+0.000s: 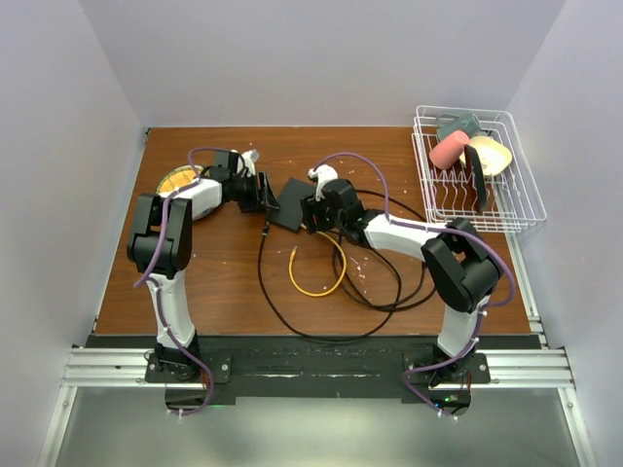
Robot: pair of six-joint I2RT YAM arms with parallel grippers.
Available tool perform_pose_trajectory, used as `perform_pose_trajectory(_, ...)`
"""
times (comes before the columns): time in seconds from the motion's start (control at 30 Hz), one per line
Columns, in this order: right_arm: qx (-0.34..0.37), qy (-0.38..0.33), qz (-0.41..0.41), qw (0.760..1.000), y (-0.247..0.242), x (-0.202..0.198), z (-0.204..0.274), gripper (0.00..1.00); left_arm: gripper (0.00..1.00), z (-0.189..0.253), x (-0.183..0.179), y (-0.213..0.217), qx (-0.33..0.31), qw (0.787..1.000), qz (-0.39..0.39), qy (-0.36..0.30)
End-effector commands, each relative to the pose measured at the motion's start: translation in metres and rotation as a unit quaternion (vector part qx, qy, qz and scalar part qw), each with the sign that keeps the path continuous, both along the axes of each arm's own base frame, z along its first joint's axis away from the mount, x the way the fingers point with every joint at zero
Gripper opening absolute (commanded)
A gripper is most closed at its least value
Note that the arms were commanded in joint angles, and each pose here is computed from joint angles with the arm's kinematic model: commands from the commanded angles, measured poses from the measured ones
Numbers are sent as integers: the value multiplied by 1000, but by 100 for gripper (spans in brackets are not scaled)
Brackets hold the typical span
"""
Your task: Insert the plug into the switch port
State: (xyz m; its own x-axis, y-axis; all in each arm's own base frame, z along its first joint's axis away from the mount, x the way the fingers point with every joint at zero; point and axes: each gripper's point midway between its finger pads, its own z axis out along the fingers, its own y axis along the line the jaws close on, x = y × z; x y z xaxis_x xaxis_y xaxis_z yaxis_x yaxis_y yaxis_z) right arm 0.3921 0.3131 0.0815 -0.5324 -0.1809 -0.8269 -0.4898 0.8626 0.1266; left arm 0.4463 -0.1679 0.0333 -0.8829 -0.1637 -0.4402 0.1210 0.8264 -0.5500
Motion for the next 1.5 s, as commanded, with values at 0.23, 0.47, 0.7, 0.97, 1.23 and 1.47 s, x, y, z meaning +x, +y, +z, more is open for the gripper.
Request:
perform_pose_trajectory(0.23,31,12,-70,997,-28,35,33,66,60,23,-9,13,26,999,-11,-13)
perform_pose_trajectory(0.47,7,8,-121,993,-54,41,31,61,60,24,-14,12,24,999,-18,-11)
perform_pose_trajectory(0.7,-29,48,-148,987,-74,36,-1,58,60,19,-16,10,20,1000,-21,-6)
perform_pose_trajectory(0.97,-49,79,-158,983,-76,35,-32,52,60,23,-17,2,9,999,-32,-14)
perform_pose_trajectory(1.23,-62,97,-157,981,-76,34,-52,39,60,43,-17,-10,-5,998,-48,-44)
perform_pose_trajectory(1.47,-66,87,-160,981,-79,36,-48,0,60,66,-18,-22,-17,995,-60,-76)
